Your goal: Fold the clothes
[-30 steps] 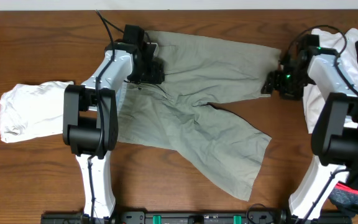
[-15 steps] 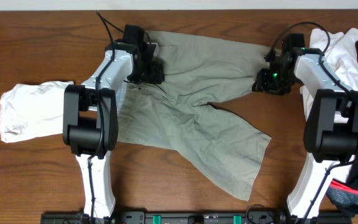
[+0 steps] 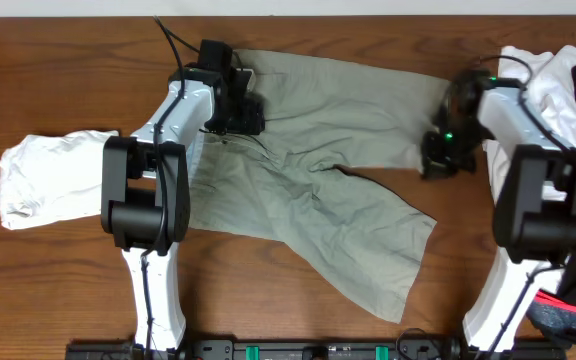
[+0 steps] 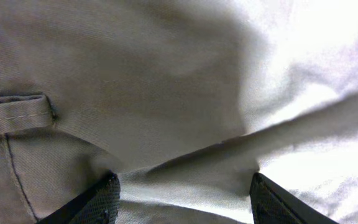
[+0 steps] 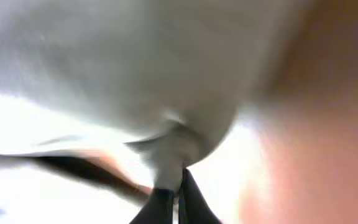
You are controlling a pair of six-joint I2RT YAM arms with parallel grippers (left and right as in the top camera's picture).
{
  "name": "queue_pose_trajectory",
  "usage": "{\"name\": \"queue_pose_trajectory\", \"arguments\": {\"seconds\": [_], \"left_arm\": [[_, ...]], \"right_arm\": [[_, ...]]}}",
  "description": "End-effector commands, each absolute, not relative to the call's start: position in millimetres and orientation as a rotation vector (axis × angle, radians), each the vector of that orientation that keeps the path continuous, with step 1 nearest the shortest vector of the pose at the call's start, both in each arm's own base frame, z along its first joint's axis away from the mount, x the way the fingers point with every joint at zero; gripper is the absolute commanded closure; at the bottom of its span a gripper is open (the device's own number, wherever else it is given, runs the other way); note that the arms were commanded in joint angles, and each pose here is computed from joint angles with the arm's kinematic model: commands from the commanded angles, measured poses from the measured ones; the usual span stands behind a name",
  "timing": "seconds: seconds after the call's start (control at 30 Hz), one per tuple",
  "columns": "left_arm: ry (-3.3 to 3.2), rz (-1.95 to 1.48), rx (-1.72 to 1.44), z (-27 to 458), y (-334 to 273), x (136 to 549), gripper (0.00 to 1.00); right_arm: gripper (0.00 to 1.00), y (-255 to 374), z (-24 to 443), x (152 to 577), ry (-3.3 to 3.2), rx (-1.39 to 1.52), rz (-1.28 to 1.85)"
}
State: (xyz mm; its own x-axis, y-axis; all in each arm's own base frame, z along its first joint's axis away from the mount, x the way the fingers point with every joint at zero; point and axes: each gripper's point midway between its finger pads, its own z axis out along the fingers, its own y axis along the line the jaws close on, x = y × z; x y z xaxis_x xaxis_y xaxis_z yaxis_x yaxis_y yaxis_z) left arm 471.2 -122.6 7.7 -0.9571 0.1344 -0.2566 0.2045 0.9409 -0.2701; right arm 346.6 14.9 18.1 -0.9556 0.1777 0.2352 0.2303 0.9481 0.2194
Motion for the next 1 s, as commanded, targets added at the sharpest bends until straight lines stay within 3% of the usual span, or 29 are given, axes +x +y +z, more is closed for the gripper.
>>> {"name": "queue_pose_trajectory", "arguments": {"seconds": [0.0, 0.07, 0.1, 0.13, 0.17, 0.3, 0.57, 0.6, 0.67, 0.7, 0.73, 0.93, 0.97], "left_arm": [[2.986, -0.371, 0.209, -34.4, -105.4, 451.7, 0.32], [2.986, -0.371, 0.209, -34.4, -105.4, 451.7, 0.32], [2.986, -0.371, 0.209, -34.4, -105.4, 451.7, 0.32], [2.986, -0.371, 0.209, -34.4, -105.4, 451.7, 0.32], [2.986, -0.371, 0.209, -34.4, -105.4, 451.7, 0.32], [2.987, -0.371, 0.209, -34.5, -105.4, 451.5, 0.32], [2.992, -0.371, 0.208, -34.6, -105.2, 450.4, 0.32], [2.994, -0.371, 0.208, -34.7, -105.1, 449.8, 0.32], [2.996, -0.371, 0.208, -34.8, -105.0, 449.3, 0.32], [2.996, -0.371, 0.208, -34.8, -105.0, 449.3, 0.32], [2.996, -0.371, 0.208, -34.8, -105.1, 449.4, 0.32], [2.995, -0.373, 0.208, -34.7, -105.3, 449.5, 0.31], [2.994, -0.389, 0.213, -34.1, -107.2, 448.9, 0.24]], "right_arm": [[0.99, -14.1, 71.9, 339.1, -2.983, -0.398, -0.272], [0.99, -19.1, 95.1, 334.2, -3.026, -0.413, -0.277], [0.87, -21.3, 105.3, 334.0, -3.055, -0.425, -0.28], [0.66, -21.4, 113.4, 334.7, -3.082, -0.428, -0.289], [0.39, -21.3, 121.8, 335.5, -3.111, -0.429, -0.296], [0.01, -20.1, 138.2, 341.8, -3.195, -0.398, -0.309], [0.01, 32.9, 136.1, 386.3, -3.305, 0.01, -0.681], [0.04, 38.6, 133.3, 389.2, -3.303, 0.06, -0.706], [0.69, 45.5, 122.8, 394.3, -3.29, 0.091, -0.711], [0.92, 47.3, 116.9, 395.9, -3.278, 0.082, -0.713], [0.99, 48.2, 111.2, 397.0, -3.266, 0.078, -0.712], [0.99, 54.3, 61.6, 399.3, -3.173, 0.082, -0.658], [0.99, 54.9, 51.8, 399.7, -3.157, 0.078, -0.65]]}}
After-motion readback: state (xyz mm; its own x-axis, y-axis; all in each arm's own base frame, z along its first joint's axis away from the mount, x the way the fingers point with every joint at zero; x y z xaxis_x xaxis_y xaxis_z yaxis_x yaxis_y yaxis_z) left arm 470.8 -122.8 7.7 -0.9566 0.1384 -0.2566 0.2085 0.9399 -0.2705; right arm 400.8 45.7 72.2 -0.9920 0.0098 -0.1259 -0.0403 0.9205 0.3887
